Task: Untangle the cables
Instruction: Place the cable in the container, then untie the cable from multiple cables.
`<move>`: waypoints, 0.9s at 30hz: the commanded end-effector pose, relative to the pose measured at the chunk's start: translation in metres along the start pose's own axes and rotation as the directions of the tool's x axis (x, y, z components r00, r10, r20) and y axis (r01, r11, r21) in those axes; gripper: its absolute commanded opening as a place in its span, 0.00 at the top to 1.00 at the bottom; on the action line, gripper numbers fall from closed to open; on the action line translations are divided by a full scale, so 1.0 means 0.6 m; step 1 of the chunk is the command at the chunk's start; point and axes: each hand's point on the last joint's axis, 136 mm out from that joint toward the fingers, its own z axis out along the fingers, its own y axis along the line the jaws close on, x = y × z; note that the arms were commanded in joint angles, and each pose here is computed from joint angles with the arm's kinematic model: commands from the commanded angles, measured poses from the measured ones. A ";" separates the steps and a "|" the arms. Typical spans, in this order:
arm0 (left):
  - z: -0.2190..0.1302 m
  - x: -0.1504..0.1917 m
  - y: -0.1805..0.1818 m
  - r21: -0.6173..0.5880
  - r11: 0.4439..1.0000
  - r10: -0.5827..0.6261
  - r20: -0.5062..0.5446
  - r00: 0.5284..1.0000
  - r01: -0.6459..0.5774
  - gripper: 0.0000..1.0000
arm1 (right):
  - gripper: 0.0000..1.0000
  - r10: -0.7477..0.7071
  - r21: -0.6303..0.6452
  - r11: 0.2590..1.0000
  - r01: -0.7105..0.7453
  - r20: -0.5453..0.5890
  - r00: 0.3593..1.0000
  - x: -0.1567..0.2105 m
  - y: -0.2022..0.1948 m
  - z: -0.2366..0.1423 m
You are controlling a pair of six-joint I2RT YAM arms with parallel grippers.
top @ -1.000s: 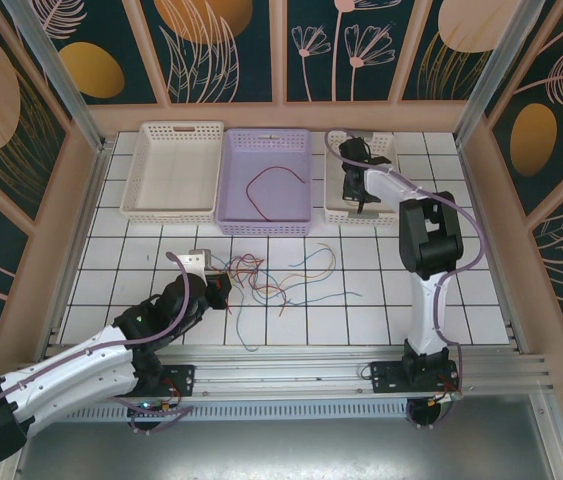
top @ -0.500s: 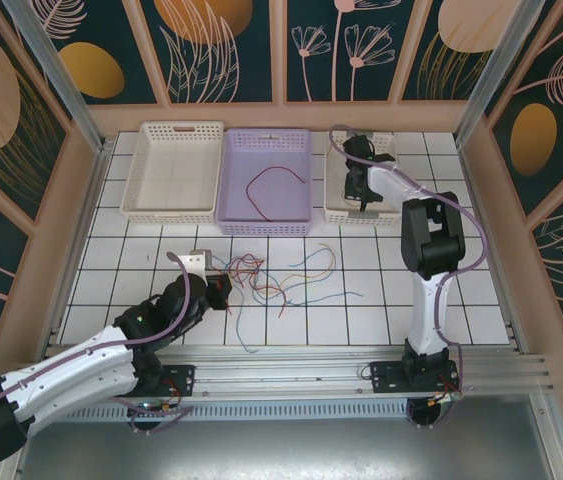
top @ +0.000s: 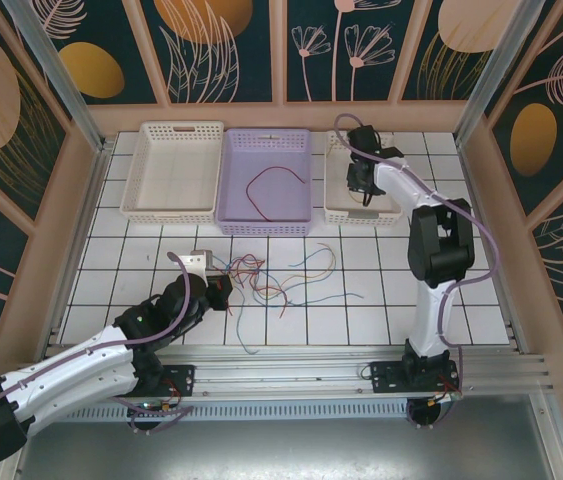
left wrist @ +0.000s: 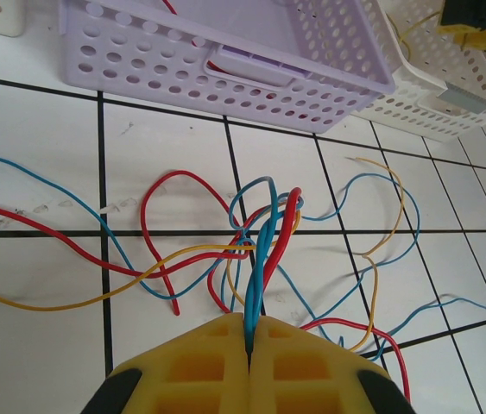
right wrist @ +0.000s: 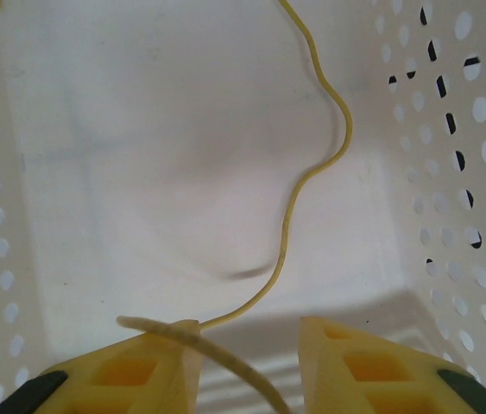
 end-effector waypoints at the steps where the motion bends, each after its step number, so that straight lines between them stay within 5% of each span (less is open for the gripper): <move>1: -0.001 -0.009 -0.011 0.028 0.999 -0.017 0.015 1.000 0.016 1.00 | 0.63 0.014 -0.046 0.999 -0.012 0.032 0.999 -0.018 0.002 -0.052; 12: 0.000 -0.011 -0.015 0.026 1.000 -0.008 0.009 1.000 0.007 1.00 | 0.57 0.020 -0.093 0.996 -0.015 0.062 0.998 -0.020 0.005 -0.094; 19: 0.000 -0.015 -0.026 0.056 0.998 -0.023 0.013 1.000 0.022 1.00 | 0.51 -0.006 -0.206 0.978 0.043 0.179 0.984 -0.024 0.047 -0.194; 23: -0.002 -0.022 -0.047 0.110 0.993 -0.035 0.017 0.999 0.033 1.00 | 0.46 -0.071 -0.424 0.891 0.164 0.226 0.972 0.032 0.124 -0.275; 27: -0.008 -0.033 -0.073 0.180 0.983 -0.028 0.031 0.999 0.022 1.00 | 0.45 -0.132 -0.694 0.678 0.243 0.210 0.969 0.140 0.203 -0.340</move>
